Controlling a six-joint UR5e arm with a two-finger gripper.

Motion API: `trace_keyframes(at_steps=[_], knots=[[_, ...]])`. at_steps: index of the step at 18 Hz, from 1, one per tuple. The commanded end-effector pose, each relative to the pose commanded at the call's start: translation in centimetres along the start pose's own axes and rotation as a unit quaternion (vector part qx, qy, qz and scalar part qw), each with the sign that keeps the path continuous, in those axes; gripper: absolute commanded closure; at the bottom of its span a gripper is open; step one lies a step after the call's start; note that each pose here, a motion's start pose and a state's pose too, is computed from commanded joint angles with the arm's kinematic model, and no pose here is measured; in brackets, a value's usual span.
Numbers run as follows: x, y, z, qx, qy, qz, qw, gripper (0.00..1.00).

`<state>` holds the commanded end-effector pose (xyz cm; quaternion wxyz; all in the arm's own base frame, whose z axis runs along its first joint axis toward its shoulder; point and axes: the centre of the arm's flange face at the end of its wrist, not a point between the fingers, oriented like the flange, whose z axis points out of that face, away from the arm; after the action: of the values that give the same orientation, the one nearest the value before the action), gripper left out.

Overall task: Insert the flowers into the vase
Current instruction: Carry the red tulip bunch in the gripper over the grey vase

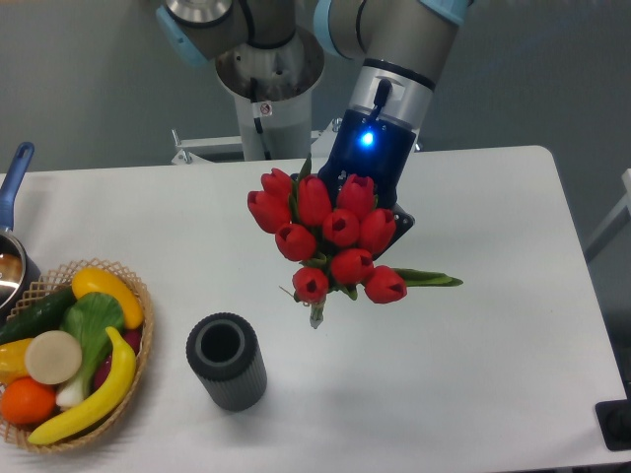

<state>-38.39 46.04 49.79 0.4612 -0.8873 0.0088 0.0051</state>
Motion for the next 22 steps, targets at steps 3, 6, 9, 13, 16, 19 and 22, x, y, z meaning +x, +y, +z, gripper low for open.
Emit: trace_keyframes(at_steps=[3, 6, 9, 13, 16, 19, 22], knots=[[0.1, -0.1, 0.1, 0.0, 0.001, 0.0, 1.0, 0.6], [0.2, 0.0, 0.1, 0.0, 0.002, 0.0, 1.0, 0.6], [0.0, -0.2, 0.3, 0.0, 0.002, 0.002, 1.0, 0.6], [0.0, -0.4, 0.3, 0.001, 0.001, 0.007, 1.0, 0.6], [0.7, -1.0, 0.7, 0.002, 0.007, 0.013, 0.9999, 0.6], [1.7, -2.3, 1.6, 0.01, 0.019, 0.025, 0.9994, 0.6], [2.4, -3.2, 1.7, 0.041, 0.051, 0.026, 0.9975, 0.6]])
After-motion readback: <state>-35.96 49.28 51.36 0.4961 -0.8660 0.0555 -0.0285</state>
